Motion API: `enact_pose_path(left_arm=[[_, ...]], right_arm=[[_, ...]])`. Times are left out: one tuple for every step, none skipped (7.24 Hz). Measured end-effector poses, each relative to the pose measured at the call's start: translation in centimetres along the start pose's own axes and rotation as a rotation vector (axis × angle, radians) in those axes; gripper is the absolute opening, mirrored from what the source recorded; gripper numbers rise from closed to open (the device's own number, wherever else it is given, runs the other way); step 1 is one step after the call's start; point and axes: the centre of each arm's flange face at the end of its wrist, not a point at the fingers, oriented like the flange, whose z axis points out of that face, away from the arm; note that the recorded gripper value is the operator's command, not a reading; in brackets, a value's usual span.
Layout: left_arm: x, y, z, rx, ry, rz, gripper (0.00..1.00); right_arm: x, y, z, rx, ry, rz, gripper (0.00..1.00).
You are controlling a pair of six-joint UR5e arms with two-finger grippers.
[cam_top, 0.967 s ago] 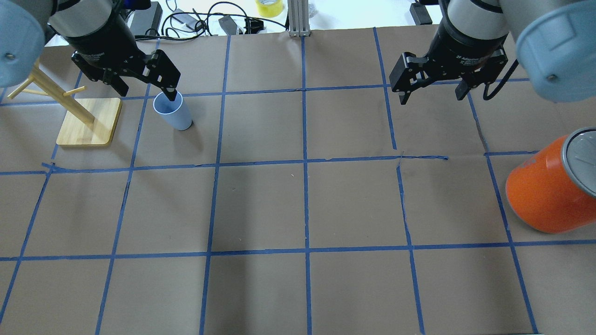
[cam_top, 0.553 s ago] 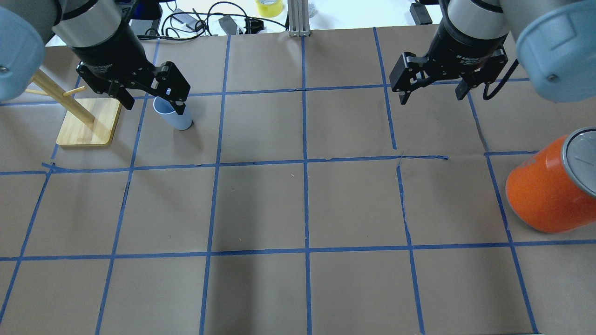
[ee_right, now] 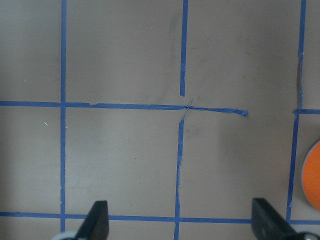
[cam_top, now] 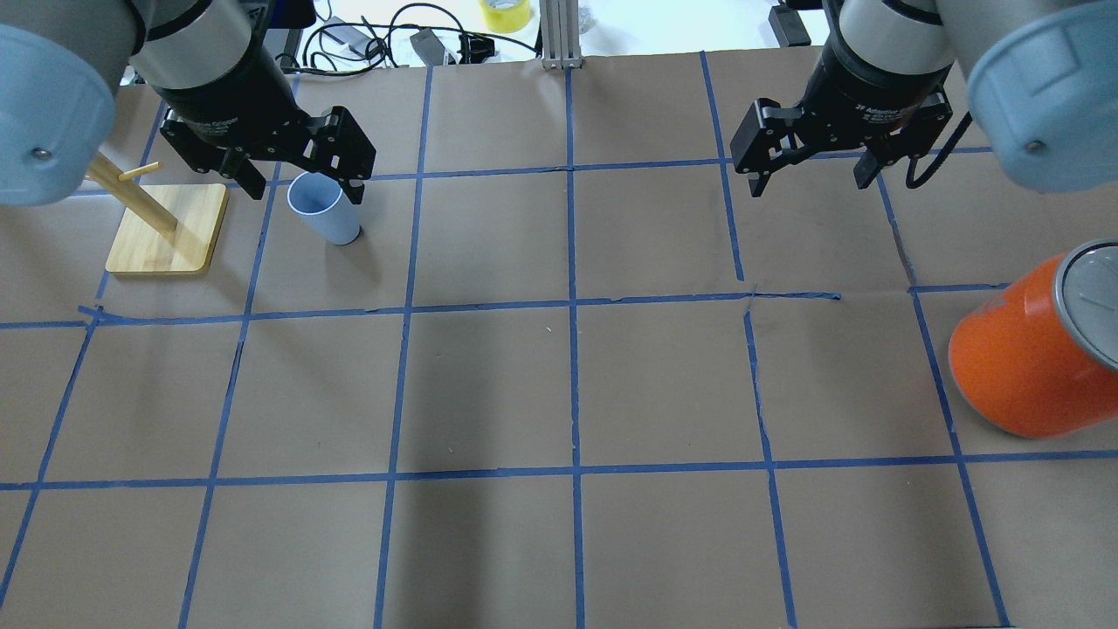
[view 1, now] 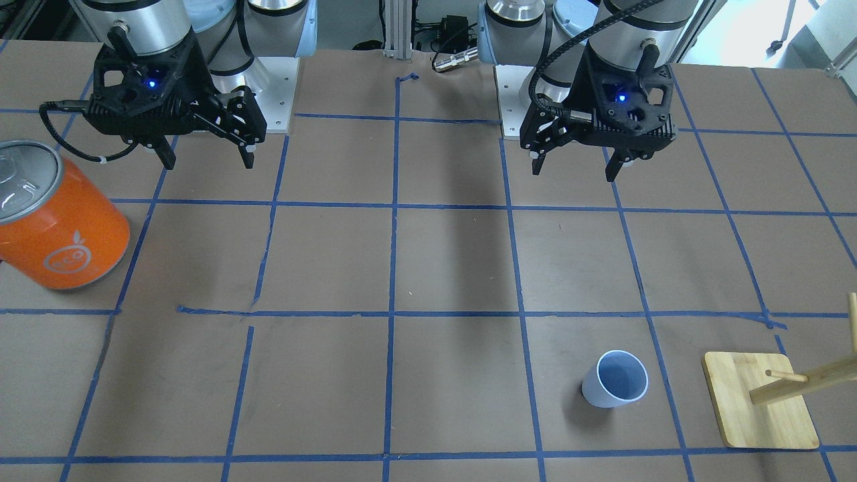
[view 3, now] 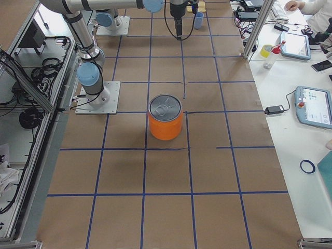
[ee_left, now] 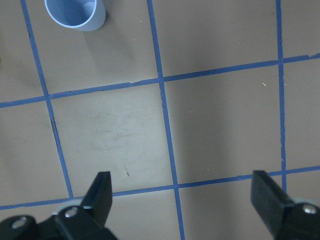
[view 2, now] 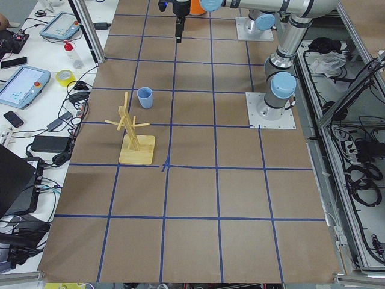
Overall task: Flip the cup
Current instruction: 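Open the left gripper and raise it away from the cup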
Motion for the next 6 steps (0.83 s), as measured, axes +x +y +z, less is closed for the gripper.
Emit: enact_pose_path(left_arm=[[-0.08, -0.42, -0.14, 0.03, 0.001, -0.022, 1.0], [-0.34, -0.59, -0.43, 0.051, 0.002, -0.059, 1.0], [-0.6, -0.59, -0.62, 0.059, 0.003, -0.084, 1.0], [-0.69, -0.59, -0.66, 0.06, 0.002, -0.094, 1.0], [-0.72, -0.53, -0.69, 0.06, 0.001, -0.097, 1.0], [-0.76, -0.5, -0.7, 0.059, 0.0, -0.098, 1.0]], right_arm=[[0.0, -0.01, 0.01, 0.0, 0.0, 0.0, 1.0], [0.0, 0.0, 0.01, -0.001, 0.0, -0.001, 1.0], [0.01, 0.02, 0.0, 0.0, 0.001, -0.002, 1.0], [0.01, 0.04, -0.01, 0.0, 0.001, -0.003, 1.0], [0.01, 0.04, 0.0, -0.001, 0.001, -0.003, 1.0], [0.01, 0.06, 0.01, -0.002, 0.001, -0.003, 1.0]])
